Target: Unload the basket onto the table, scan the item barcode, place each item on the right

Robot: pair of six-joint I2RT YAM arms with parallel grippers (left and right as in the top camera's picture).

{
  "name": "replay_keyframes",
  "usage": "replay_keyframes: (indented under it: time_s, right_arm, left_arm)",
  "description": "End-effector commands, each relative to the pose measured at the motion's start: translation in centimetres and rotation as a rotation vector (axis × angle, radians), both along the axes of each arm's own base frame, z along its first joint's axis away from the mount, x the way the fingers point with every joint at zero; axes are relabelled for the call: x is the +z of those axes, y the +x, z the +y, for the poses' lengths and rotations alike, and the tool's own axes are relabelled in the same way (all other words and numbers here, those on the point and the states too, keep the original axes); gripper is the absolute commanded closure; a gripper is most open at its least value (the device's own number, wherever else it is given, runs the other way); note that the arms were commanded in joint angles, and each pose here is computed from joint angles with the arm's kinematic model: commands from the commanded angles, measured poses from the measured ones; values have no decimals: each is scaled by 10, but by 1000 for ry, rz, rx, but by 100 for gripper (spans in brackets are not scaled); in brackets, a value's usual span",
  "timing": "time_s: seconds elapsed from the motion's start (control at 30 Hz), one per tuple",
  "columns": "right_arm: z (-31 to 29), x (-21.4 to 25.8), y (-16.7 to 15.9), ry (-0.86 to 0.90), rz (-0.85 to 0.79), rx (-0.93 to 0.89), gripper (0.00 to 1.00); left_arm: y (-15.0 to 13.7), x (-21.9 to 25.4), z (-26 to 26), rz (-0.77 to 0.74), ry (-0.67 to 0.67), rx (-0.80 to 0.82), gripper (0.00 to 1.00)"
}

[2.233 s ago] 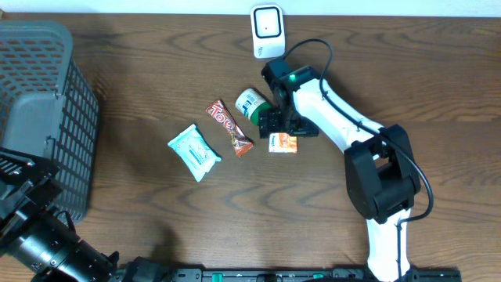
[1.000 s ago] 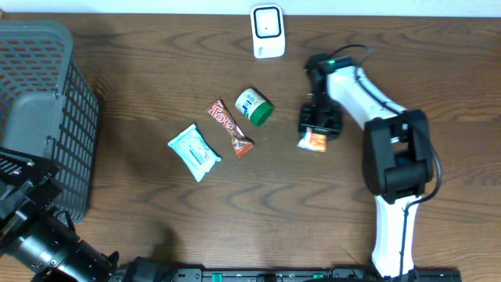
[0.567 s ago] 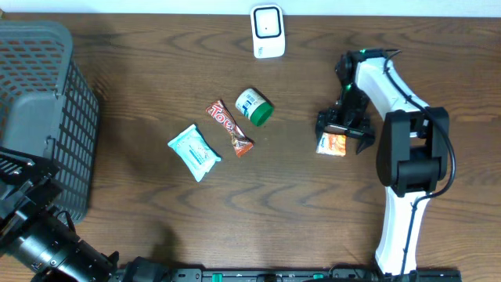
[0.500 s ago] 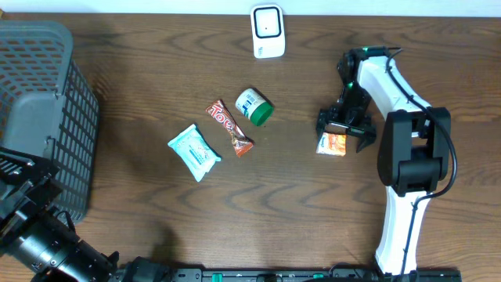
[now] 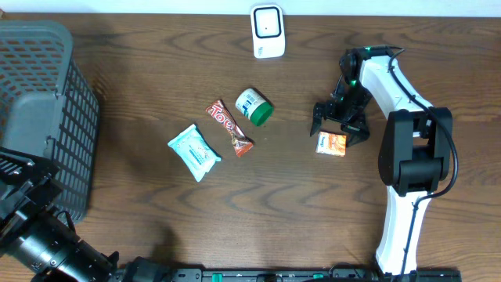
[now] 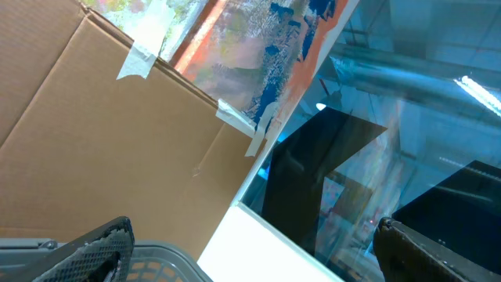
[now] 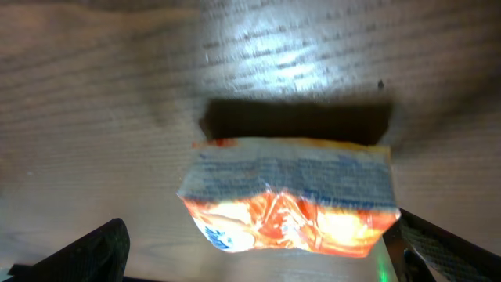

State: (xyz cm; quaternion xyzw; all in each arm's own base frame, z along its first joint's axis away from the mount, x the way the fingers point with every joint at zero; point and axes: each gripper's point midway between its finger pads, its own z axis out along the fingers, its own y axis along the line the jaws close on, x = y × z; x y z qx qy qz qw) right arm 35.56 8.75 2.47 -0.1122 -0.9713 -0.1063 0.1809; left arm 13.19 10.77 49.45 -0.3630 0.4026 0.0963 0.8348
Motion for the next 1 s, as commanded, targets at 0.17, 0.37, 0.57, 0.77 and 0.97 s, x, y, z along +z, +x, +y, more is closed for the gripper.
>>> replay_keyframes:
  time_s: [0.17,0.37,0.57,0.77,0.97]
  right_arm:
    - [-8,-23,2,-41,24,36,1]
    - [-10,-55,-11,-40,112,73,1]
    - [-26,-75,-12,-125,123,129,9]
    - [-30,-82,2,-147,57,140,21]
    - [-26,-88,17,-134,-14,165,36]
  left_arm:
    - [-7,3,3,-11,-1,12,2]
    - [-7,3,3,-11,-1,12,2]
    - [-7,3,3,-11,-1,12,2]
    - [-7,3,3,-11,-1,12,2]
    - [-7,3,3,-11,-1,12,2]
